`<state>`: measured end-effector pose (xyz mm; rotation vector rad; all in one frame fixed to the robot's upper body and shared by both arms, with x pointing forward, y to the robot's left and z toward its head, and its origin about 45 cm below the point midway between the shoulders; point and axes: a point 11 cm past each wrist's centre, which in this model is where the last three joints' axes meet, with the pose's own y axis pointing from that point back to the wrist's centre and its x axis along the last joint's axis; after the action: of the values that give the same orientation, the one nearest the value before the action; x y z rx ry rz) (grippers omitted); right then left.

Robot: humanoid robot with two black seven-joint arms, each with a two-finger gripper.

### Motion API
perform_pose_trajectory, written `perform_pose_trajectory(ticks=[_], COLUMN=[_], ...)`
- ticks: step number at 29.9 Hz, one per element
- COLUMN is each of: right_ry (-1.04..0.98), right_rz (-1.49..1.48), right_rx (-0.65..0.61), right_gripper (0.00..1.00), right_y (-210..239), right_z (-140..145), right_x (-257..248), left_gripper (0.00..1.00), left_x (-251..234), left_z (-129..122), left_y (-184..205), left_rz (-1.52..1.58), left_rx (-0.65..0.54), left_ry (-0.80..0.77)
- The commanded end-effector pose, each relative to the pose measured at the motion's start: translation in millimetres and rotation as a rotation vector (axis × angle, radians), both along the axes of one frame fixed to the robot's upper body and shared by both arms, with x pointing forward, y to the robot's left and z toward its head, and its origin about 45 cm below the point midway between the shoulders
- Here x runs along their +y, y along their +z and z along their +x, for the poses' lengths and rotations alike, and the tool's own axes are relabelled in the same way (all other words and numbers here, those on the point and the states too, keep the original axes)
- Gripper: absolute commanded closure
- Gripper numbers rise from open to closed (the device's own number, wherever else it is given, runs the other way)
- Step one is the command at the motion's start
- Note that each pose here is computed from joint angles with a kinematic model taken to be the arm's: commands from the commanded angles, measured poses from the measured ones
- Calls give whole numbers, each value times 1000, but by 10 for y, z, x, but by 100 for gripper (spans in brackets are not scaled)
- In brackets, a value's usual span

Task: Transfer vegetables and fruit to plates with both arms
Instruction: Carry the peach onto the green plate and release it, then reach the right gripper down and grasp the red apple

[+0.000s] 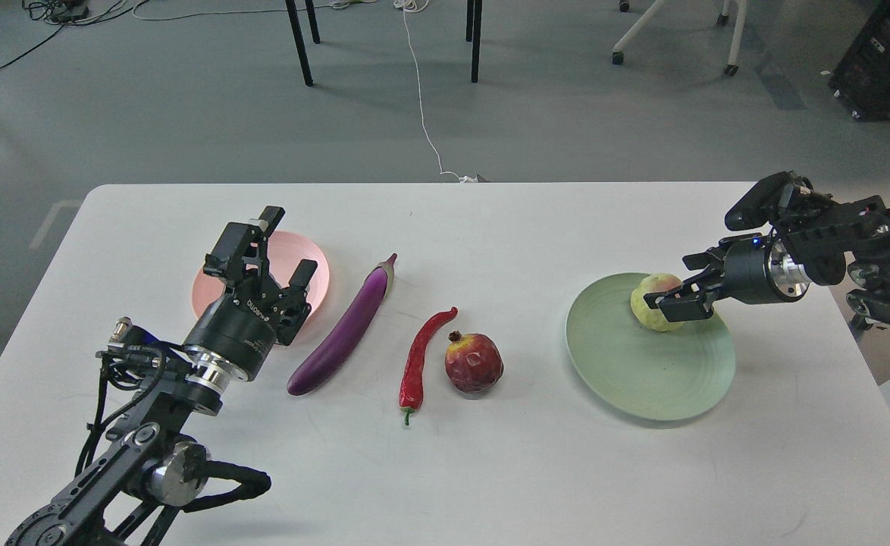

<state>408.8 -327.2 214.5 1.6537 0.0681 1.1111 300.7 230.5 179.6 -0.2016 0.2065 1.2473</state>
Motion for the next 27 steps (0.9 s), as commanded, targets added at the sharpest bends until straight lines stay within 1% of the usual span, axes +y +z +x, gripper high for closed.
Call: perform_pose_trajectory(ticks=[1, 3, 5, 7, 10, 14, 21, 27], right_ry=[59, 95, 151, 198, 278, 353, 385, 395], right_rz=[98, 172, 232, 248, 219, 168, 116, 102], right_rx=[-32, -27, 23, 68, 118, 168, 178, 199], right_gripper=[3, 3, 3, 3, 3, 3, 3, 4], right_y=[322, 494, 543, 521, 367, 115, -231, -457], right_z=[64, 40, -76, -174, -281, -424, -417, -482], right_x=[433, 756, 1154, 1438, 1802, 2071, 2267, 2340], left_gripper=[2, 2, 2, 2, 2, 2, 2, 2], left_x=[-11, -14, -8, -2, -5, 1, -9, 3], left_z=[-4, 0, 0, -4, -12, -12, -16, -14], left_y=[-4, 1, 0, -4, -5, -5, -9, -12], left_rz=[-2, -2, 0, 2, 2, 4, 3, 6], left_rx=[2, 0, 0, 2, 1, 2, 3, 4], left_ry=[-3, -5, -4, -3, -4, -3, -7, -3])
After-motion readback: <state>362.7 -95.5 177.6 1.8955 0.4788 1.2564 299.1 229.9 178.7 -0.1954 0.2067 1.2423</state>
